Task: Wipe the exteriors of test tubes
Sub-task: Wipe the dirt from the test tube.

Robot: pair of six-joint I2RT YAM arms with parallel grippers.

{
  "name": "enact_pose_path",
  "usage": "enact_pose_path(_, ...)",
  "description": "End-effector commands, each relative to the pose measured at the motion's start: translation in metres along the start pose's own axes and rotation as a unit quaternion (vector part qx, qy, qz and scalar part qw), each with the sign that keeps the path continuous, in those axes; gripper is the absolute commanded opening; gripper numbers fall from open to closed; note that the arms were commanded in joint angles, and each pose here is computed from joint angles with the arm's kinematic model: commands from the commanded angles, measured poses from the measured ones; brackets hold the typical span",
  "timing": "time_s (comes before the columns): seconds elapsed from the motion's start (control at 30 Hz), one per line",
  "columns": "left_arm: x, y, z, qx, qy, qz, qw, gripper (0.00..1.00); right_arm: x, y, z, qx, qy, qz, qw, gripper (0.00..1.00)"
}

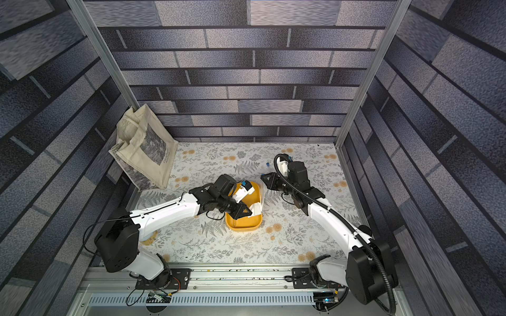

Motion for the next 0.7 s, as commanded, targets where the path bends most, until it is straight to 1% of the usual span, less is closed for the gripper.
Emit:
enact_pose_path(0.0,-0.010,0.009,0.001,-0.036,0.001,-0.011,0.999,0.11,0.006,-0.002,0.007,-0.006,0.000,0.006,1.000,0.09)
enact_pose_path(0.13,-0.010,0.011,0.004,-0.043,0.002,-0.009,0.999,0.11,0.004,-0.005,0.004,0.000,0.000,0.006,1.000,0.09)
enact_pose_path(0.33,-0.013,0.013,0.022,-0.054,-0.006,-0.008,0.998,0.11,0.002,-0.007,0.000,0.007,-0.001,0.007,1.000,0.10)
enact_pose_path(0.67,0.002,0.032,0.073,-0.083,-0.013,-0.001,0.997,0.12,-0.001,-0.008,-0.005,0.012,-0.004,0.006,1.000,0.10)
Point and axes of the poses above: each gripper's point midway between its finger pads, its own y axis back along the fingers, its own x axis along the line the jaws close on, z = x × y, the point moved 4 cm from there along y, back along the fingers, and after that the axes turned 9 degrees about y, right-handed, at the moved point
